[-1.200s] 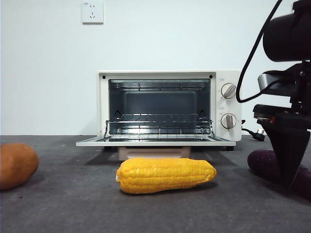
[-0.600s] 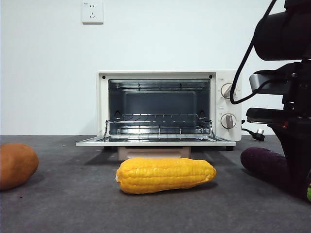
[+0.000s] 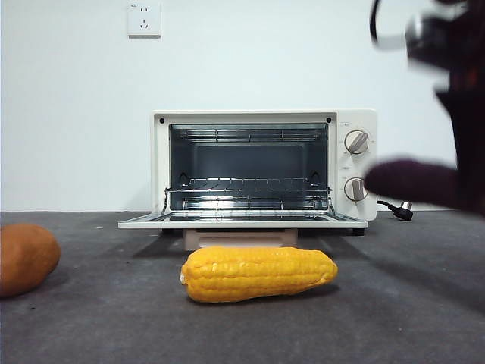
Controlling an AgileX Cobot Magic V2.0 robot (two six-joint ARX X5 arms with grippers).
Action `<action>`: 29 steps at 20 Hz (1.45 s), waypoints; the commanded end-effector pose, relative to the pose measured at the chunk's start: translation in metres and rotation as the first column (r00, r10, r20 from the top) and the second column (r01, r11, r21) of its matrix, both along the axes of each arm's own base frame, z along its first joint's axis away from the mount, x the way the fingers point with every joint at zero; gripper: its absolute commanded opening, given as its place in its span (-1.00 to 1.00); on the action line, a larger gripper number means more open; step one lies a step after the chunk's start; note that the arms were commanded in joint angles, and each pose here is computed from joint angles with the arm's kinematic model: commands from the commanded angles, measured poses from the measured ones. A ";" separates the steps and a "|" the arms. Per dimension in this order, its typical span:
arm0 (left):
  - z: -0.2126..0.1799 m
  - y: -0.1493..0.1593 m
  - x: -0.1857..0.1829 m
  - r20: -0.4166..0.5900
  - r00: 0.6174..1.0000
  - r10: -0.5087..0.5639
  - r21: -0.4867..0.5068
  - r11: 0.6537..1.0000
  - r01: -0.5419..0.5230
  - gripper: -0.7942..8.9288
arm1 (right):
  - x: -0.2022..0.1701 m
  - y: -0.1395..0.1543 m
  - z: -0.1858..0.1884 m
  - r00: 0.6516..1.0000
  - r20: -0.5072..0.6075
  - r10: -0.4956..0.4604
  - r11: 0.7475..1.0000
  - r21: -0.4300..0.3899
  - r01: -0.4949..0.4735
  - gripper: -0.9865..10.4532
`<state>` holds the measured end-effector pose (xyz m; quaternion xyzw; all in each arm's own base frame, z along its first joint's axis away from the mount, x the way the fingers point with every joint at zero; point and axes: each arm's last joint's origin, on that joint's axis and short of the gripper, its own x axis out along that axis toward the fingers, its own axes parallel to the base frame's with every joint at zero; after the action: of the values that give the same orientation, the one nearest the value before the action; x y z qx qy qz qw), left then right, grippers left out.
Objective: Take the eggplant from the table,put the eggplant in the oven
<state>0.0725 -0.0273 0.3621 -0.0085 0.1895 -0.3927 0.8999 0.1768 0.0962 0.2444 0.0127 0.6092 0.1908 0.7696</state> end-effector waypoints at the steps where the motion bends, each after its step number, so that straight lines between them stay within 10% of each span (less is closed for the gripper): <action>1: -0.002 0.000 0.000 0.006 1.000 -0.009 0.010 1.000 0.009 -0.85 | -0.004 0.002 0.016 0.998 0.013 0.056 0.988 0.146 -0.057 -0.86; 11: -0.002 0.000 0.000 0.005 1.000 -0.010 0.010 1.000 0.009 -0.85 | 0.054 0.040 0.014 1.000 0.009 0.030 0.872 0.488 -0.031 -0.86; 23: -0.004 -0.002 -0.001 -0.017 0.999 -0.040 0.015 0.999 0.040 -0.85 | 0.175 0.103 -0.007 0.984 -0.151 -0.098 0.802 0.573 0.168 -0.86; 29: -0.004 -0.003 -0.002 -0.017 0.999 -0.043 0.015 0.999 0.043 -0.85 | 0.204 0.112 -0.013 0.941 -0.119 -0.316 0.767 0.551 0.327 -0.86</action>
<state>0.0704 -0.0295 0.3599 -0.0070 0.2018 -0.4075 0.8906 0.3773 0.2073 0.2364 0.3318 0.5168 0.2401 0.7518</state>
